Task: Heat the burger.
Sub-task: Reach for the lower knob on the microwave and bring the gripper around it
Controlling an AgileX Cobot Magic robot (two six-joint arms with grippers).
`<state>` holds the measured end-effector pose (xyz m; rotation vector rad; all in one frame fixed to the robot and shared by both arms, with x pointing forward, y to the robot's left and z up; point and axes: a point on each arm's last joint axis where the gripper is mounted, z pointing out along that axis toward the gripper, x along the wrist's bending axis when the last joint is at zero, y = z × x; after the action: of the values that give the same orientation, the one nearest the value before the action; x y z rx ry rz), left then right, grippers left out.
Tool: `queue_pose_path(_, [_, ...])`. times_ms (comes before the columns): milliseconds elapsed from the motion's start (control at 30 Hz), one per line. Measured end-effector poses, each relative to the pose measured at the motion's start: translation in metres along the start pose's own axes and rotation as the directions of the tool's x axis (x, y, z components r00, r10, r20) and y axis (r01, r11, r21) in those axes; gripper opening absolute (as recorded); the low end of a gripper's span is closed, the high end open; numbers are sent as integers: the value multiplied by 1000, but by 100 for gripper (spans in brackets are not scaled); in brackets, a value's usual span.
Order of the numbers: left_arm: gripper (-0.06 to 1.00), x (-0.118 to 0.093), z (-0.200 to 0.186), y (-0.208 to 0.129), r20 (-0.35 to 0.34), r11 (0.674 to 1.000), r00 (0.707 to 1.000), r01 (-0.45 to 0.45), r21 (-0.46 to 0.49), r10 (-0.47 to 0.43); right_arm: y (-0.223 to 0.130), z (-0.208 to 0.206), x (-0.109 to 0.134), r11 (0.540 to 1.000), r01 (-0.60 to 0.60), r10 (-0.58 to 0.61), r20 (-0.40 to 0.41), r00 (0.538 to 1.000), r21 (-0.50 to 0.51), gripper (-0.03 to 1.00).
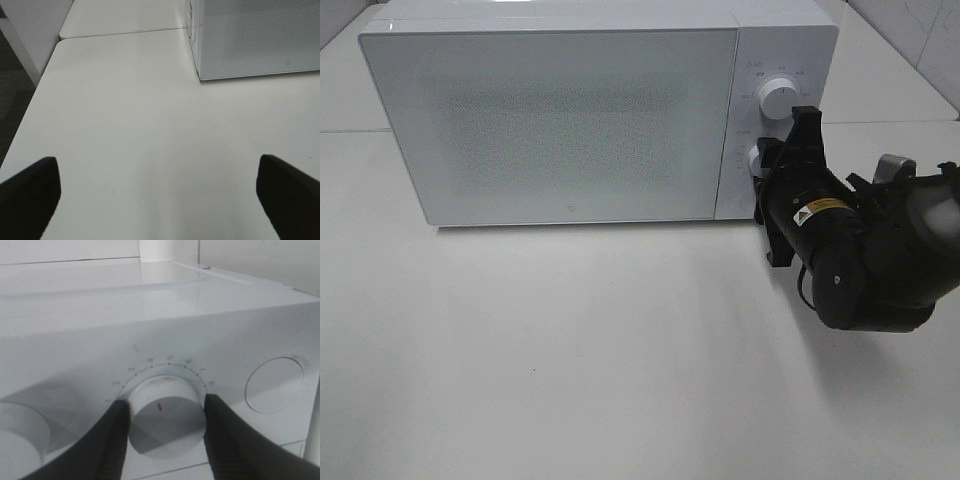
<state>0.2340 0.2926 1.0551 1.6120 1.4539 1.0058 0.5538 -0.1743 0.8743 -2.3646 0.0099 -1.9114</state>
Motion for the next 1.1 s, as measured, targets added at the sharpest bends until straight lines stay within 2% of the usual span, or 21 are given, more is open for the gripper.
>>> queue_pose_path(33, [99, 0, 0, 0, 0, 1000, 1000, 0, 0, 0, 0, 0, 0, 998, -63, 63, 0, 998, 0, 45])
queue_pose_path(67, [99, 0, 0, 0, 0, 1000, 1000, 0, 0, 0, 0, 0, 0, 998, -63, 63, 0, 998, 0, 45])
queue_pose_path(133, [99, 0, 0, 0, 0, 1000, 1000, 0, 0, 0, 0, 0, 0, 989, -149, 149, -1, 989, -1, 45])
queue_pose_path(300, [99, 0, 0, 0, 0, 1000, 1000, 0, 0, 0, 0, 0, 0, 973, -232, 232, -1, 973, -2, 45])
queue_pose_path(833, [99, 0, 0, 0, 0, 1000, 1000, 0, 0, 0, 0, 0, 0, 968, -252, 252, -2, 968, -2, 46])
queue_pose_path(1100, [99, 0, 0, 0, 0, 1000, 1000, 0, 0, 0, 0, 0, 0, 967, -254, 254, 0, 967, -5, 51])
